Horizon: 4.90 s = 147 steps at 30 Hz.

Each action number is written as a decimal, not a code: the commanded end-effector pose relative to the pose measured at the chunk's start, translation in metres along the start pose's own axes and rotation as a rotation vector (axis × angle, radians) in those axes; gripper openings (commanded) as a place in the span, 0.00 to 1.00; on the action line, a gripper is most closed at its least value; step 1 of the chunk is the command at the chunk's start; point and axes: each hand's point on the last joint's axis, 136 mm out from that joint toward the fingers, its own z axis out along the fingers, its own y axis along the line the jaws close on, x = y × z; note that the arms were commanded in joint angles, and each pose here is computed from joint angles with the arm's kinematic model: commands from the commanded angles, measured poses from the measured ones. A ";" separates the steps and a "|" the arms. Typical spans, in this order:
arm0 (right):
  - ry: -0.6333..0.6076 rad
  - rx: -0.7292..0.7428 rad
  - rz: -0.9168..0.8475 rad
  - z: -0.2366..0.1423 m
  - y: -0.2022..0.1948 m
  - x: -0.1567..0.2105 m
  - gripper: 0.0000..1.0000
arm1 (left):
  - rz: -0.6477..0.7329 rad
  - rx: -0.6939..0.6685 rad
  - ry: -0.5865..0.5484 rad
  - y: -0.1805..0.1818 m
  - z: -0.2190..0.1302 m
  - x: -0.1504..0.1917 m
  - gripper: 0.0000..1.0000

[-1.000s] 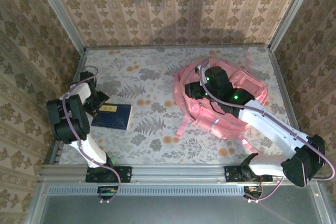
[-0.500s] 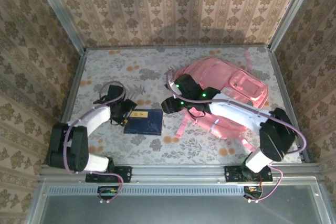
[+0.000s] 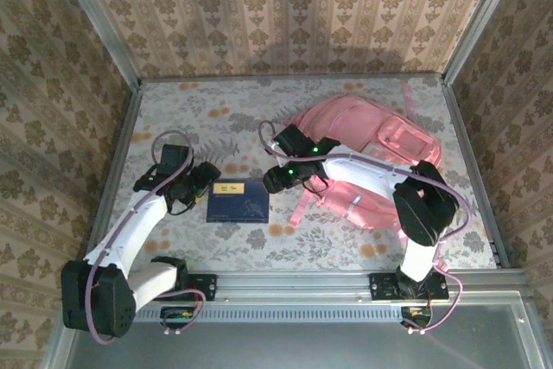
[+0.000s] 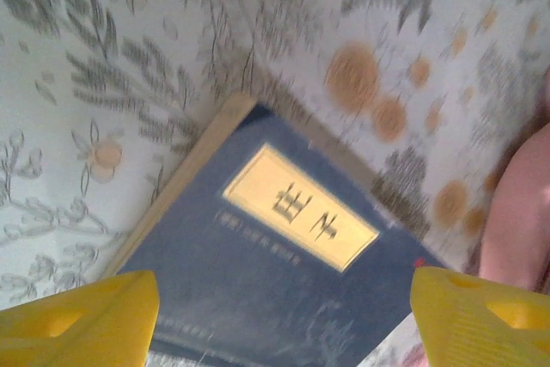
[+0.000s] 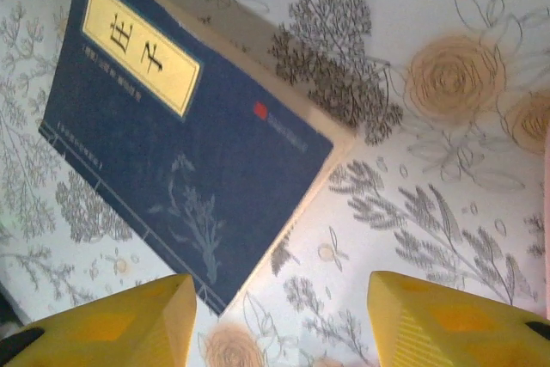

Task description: Pack the student bag

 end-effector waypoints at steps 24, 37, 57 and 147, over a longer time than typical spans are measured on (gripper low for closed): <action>0.195 -0.007 -0.066 0.091 0.000 -0.014 0.62 | -0.055 0.015 0.086 0.032 0.052 0.046 0.79; 0.253 -0.202 -0.006 0.069 0.033 0.040 0.57 | -0.001 0.069 0.089 -0.002 0.065 0.010 0.78; 0.183 -0.217 0.114 0.064 0.037 0.023 0.56 | 0.148 0.172 0.099 -0.007 0.031 0.028 0.77; -0.219 -1.037 0.254 -0.114 0.088 -0.073 0.15 | 0.447 1.038 0.051 -0.162 -0.123 0.035 0.00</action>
